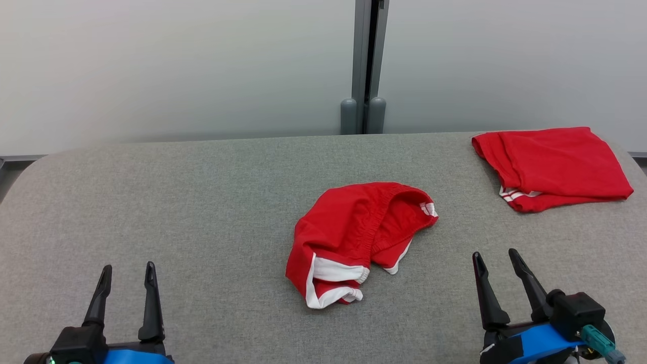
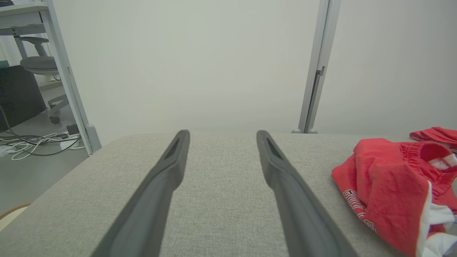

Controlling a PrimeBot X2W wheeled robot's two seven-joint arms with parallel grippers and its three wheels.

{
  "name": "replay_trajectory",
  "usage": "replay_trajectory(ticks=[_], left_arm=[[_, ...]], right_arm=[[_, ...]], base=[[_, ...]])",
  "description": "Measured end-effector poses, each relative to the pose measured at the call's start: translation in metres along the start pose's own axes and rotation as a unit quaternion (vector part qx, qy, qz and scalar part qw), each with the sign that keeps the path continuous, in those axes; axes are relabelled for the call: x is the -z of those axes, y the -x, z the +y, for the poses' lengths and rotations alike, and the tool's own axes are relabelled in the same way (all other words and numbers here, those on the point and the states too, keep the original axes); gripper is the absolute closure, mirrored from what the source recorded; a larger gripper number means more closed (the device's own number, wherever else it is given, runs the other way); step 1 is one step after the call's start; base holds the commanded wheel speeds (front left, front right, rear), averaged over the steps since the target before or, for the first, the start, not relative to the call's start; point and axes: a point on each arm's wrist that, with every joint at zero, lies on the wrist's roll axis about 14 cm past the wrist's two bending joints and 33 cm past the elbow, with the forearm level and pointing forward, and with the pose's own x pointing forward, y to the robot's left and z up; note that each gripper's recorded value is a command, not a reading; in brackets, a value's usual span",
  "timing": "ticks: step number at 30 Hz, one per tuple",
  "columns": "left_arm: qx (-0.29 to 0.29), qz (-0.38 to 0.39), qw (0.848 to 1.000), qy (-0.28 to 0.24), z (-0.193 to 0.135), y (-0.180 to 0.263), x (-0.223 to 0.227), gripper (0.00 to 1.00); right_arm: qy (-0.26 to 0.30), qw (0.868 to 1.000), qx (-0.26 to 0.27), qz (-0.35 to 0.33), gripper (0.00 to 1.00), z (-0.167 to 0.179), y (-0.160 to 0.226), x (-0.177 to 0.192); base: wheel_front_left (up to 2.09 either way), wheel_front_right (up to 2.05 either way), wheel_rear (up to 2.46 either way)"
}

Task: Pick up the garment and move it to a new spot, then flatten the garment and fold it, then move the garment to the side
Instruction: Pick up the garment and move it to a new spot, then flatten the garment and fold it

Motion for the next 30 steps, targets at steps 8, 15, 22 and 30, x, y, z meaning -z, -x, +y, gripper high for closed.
replay_trajectory(ticks=[8, 15, 22, 30], left_arm=[[0.000, 0.002, 1.000, -0.006, 0.002, 0.001, 0.001, 0.00], [0.000, 0.002, 1.000, -0.010, 0.003, 0.001, 0.001, 0.00], [0.000, 0.003, 1.000, -0.012, 0.004, 0.002, 0.001, 0.00], [-0.003, 0.002, 1.000, -0.013, 0.006, 0.003, 0.001, 0.00]], right_arm=[[0.000, 1.000, 0.002, 0.005, 0.00, -0.001, 0.001, 0.003], [-0.001, 1.000, 0.001, 0.008, 0.00, 0.000, 0.001, 0.005], [-0.002, 1.000, 0.000, 0.012, 0.00, 0.000, 0.001, 0.007], [-0.003, 1.000, -0.015, 0.013, 0.00, 0.010, -0.003, 0.008]], base=[[0.00, 0.00, 0.00], [0.00, 0.00, 0.00], [0.00, 0.00, 0.00], [0.00, 0.00, 0.00]])
